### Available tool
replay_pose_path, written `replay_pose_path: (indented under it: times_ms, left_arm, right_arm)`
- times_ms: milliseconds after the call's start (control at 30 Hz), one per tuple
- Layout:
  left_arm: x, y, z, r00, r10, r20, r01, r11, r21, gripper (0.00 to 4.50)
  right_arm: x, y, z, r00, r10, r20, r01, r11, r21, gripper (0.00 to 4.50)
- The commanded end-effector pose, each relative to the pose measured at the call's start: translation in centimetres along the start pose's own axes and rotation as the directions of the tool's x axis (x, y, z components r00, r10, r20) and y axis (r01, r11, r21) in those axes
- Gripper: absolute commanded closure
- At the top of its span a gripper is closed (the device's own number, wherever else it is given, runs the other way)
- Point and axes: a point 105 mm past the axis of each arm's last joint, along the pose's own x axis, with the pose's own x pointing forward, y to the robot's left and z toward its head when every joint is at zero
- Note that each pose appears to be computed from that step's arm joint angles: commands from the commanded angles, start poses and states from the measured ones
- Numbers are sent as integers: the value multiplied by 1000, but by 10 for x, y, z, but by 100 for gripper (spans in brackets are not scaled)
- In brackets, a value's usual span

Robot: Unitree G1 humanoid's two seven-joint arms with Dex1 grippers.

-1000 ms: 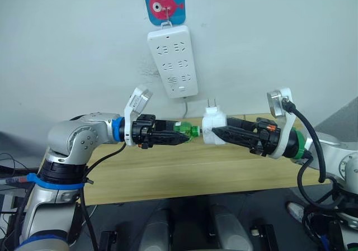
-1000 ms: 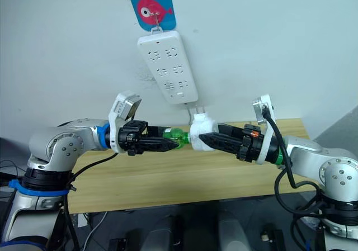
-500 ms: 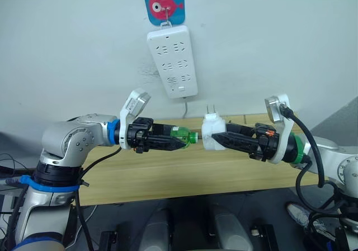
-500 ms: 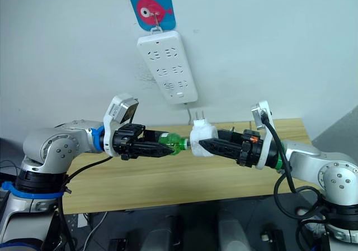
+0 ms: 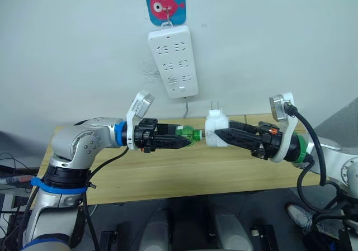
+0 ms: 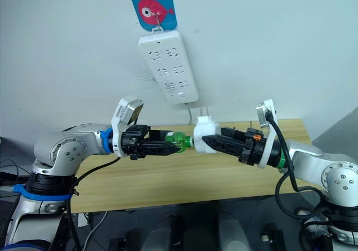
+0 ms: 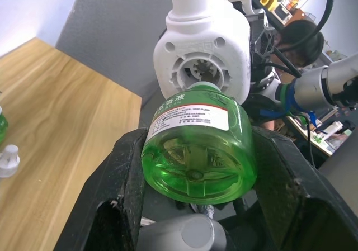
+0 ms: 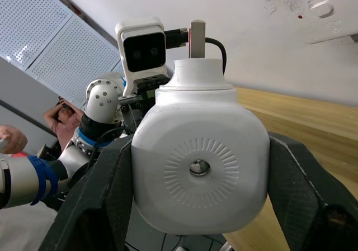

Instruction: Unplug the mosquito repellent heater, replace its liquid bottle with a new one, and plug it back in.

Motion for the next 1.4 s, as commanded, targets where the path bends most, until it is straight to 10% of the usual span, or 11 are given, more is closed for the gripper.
replay_pose_path:
  times_ms: [33,1400]
  left_arm:
    - [4,-3,7,999,-16,32,16,1000,20,212]
    - [27,-21,-4,993,-122,6,122,992,25,213]
  right_arm:
    - [2,15,0,998,64,2,-64,998,-11,158]
    - [13,18,-8,999,52,-16,-52,998,18,158]
